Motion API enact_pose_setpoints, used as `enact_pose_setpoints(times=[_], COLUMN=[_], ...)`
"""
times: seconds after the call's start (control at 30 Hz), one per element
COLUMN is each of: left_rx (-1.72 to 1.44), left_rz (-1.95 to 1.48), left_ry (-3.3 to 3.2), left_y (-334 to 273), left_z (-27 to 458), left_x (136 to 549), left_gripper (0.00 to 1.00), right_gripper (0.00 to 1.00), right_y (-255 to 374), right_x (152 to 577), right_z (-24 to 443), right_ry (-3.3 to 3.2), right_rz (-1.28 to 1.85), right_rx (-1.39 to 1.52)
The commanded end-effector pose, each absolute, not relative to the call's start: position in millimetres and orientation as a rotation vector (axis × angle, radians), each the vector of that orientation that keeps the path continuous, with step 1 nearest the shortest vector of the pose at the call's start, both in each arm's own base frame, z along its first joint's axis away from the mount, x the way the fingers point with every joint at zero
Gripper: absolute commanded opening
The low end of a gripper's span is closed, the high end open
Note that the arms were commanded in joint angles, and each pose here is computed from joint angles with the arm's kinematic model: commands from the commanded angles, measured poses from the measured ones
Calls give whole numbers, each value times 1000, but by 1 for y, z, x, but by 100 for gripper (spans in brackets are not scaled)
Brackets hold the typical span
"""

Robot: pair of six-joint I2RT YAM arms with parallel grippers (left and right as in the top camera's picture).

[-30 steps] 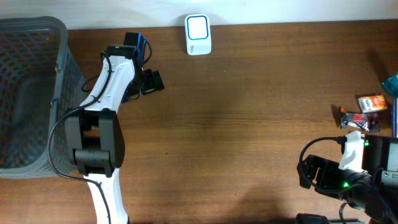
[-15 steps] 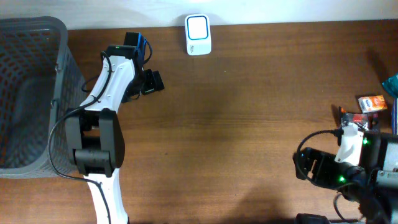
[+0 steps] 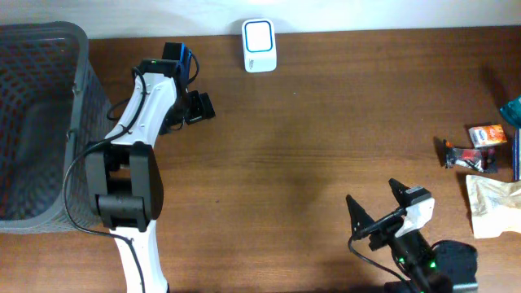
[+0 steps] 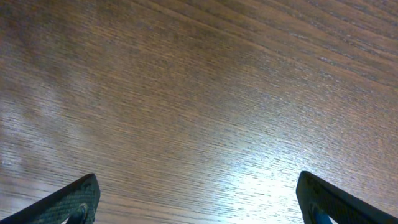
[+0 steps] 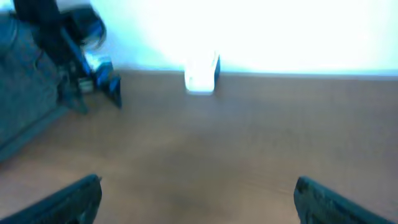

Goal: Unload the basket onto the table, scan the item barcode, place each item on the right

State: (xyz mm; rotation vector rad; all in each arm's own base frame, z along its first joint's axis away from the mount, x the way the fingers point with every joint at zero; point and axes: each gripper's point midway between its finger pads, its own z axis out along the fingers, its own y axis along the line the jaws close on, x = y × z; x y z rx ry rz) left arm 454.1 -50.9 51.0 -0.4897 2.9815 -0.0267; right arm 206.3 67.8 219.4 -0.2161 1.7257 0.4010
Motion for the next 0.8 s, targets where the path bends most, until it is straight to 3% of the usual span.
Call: enact_pose_setpoints(times=[0.0, 0.77], left_rx=[-477, -477], left_rz=[-27, -27], left_ry=[2957, 2957], left_y=[-52, -52], left_z=[63, 63], left_x=[455, 455], left_gripper=[99, 99], right_gripper=[99, 99], right_y=[70, 37], right_x=[213, 243], right_z=[204, 160], right_ry=[1656, 1634], right_rz=[392, 219], right_rx=[-241, -85])
